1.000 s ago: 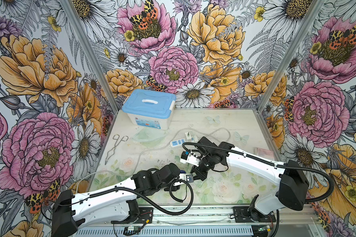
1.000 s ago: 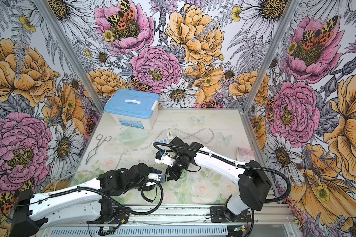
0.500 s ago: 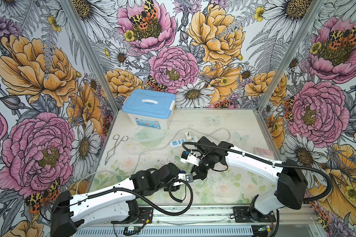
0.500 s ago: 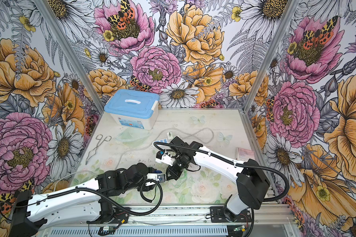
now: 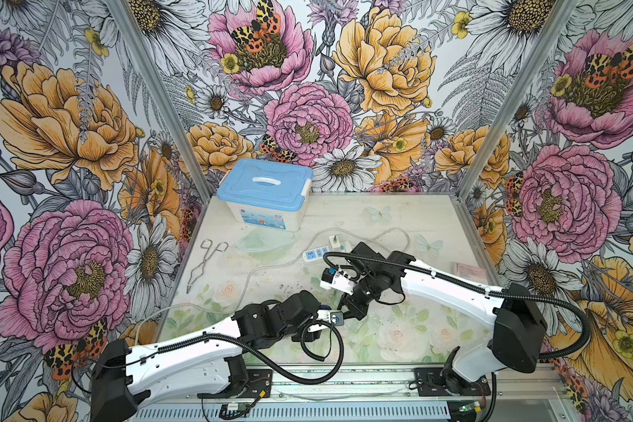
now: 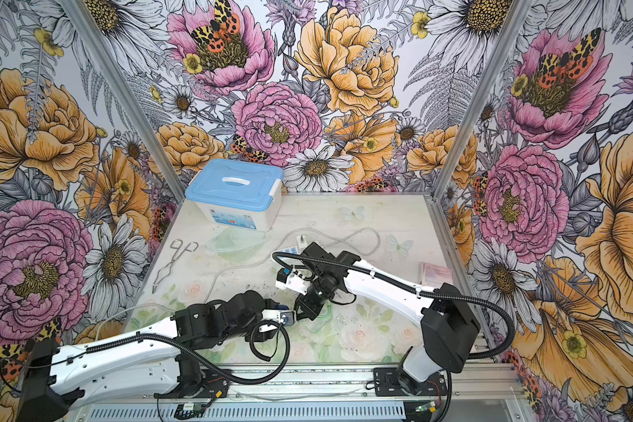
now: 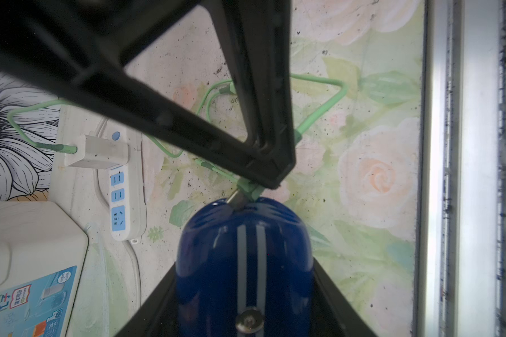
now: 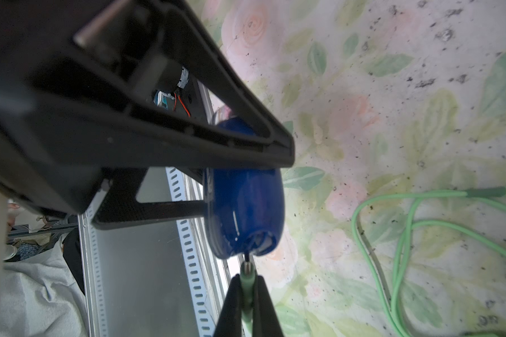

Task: Charge the electric shaver
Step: Insert the charging cable into the electric shaver, then place the electric shaver at the center of the board.

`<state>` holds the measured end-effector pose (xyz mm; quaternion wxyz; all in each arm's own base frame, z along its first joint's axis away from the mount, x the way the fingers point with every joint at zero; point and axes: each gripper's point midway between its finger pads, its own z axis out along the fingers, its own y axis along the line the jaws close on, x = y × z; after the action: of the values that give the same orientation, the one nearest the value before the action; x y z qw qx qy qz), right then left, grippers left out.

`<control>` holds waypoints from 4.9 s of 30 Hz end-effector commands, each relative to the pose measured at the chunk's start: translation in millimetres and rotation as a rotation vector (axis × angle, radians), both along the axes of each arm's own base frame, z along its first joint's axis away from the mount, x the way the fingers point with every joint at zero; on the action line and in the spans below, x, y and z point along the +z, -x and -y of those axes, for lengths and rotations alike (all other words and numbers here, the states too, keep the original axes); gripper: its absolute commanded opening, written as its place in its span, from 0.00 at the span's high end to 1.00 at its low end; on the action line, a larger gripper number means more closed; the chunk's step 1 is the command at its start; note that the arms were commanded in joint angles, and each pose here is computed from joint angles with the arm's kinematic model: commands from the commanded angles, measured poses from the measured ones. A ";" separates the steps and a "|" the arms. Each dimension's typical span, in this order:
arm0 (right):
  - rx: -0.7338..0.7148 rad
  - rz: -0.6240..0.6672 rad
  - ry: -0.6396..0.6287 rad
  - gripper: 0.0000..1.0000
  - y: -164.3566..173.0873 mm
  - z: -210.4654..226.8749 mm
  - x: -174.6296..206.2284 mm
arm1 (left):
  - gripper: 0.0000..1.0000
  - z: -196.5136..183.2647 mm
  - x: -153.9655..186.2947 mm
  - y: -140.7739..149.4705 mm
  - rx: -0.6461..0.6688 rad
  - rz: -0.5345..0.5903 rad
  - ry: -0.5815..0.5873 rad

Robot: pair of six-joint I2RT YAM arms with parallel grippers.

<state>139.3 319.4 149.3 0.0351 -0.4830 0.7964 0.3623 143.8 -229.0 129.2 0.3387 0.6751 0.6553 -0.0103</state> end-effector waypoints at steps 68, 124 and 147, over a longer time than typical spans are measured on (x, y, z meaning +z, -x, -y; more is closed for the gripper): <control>0.077 0.023 -0.035 1.00 -15.8 -28.9 -3.5 | 1.00 85.2 29.9 66.6 -0.557 0.000 0.082; 0.169 0.112 -0.142 1.00 -41.9 -64.1 13.2 | 1.00 111.1 52.1 80.3 -0.558 0.054 0.284; -0.109 0.189 -0.097 0.66 -45.3 7.0 33.0 | 1.00 39.8 -19.7 36.2 -0.171 -0.074 0.124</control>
<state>170.2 313.9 163.1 0.0908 -0.4895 0.7955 0.3454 107.1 -262.7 101.8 0.3412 0.7255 0.5929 -0.0755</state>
